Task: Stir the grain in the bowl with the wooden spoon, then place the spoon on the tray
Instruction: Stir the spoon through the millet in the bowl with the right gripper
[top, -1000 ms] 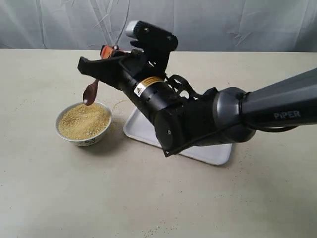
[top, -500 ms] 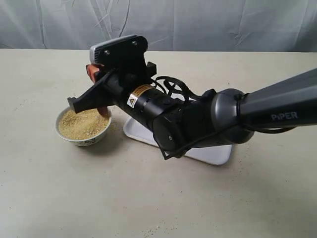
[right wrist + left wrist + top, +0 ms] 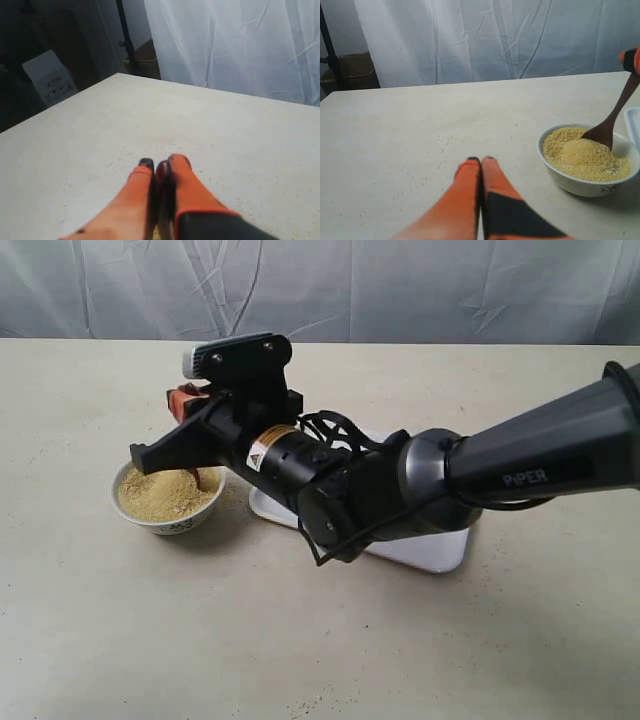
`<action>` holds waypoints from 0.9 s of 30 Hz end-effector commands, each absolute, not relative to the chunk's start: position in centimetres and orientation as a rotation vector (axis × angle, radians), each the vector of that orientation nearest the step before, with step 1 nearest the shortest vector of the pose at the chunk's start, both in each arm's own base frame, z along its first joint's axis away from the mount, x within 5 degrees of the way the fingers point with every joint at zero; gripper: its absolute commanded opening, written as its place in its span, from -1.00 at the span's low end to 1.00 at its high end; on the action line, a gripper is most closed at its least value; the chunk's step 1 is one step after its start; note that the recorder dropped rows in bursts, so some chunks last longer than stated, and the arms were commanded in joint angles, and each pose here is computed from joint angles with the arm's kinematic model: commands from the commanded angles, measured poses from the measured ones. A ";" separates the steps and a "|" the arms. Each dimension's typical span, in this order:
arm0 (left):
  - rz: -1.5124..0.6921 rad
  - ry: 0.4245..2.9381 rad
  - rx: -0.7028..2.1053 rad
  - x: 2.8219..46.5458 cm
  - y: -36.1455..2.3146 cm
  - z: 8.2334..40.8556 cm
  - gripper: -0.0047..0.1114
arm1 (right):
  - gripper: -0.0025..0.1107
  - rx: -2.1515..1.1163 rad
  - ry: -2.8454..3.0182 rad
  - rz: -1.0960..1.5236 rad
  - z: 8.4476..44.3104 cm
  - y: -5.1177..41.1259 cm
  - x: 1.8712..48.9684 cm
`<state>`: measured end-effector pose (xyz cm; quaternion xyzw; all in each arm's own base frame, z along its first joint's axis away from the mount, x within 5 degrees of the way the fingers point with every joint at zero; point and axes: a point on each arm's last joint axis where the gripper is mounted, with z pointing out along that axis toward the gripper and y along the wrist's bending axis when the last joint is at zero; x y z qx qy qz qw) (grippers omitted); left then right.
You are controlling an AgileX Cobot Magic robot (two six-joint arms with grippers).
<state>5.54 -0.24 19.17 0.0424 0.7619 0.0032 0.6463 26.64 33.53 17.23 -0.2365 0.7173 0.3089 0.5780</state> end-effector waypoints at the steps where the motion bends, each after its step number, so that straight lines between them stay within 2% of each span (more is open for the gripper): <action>1: 0.010 1.720 0.095 5.5 -0.2 19.1 -0.92 | -0.97 -0.606 1.622 0.753 18.0 34.2 26.7; 17: 0.010 1.720 0.095 5.5 -0.2 19.1 -0.92 | -0.97 -0.642 1.546 0.800 21.1 34.8 25.2; 27: 0.010 1.720 0.095 5.5 -0.2 19.1 -0.92 | -0.97 -0.656 1.649 0.760 16.8 35.7 25.1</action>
